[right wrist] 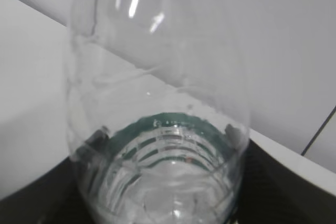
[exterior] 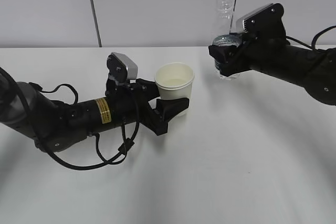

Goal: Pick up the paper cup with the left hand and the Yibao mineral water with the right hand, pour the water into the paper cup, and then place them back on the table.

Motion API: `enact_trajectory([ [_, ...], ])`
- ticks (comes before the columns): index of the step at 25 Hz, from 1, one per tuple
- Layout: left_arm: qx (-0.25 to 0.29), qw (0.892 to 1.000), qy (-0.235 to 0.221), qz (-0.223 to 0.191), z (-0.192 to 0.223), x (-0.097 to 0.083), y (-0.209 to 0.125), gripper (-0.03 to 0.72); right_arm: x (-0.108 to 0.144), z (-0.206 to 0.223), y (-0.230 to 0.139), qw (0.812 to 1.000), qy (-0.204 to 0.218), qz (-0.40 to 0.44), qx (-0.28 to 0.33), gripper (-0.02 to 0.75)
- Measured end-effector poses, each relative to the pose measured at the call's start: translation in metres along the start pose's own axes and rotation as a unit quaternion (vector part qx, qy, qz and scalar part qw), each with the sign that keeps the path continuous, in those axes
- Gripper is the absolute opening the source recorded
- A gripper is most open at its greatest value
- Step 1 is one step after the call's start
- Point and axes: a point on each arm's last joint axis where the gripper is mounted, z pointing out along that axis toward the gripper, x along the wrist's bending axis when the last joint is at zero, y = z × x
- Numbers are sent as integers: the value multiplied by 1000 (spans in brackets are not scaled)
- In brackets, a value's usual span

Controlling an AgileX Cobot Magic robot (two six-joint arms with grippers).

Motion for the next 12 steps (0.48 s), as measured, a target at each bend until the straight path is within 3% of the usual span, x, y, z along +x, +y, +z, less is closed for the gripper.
enact_trajectory([
  [12,6,998,57,-7,-23,36,-1,444,-2,9,-35,994,-44,99,35,481],
])
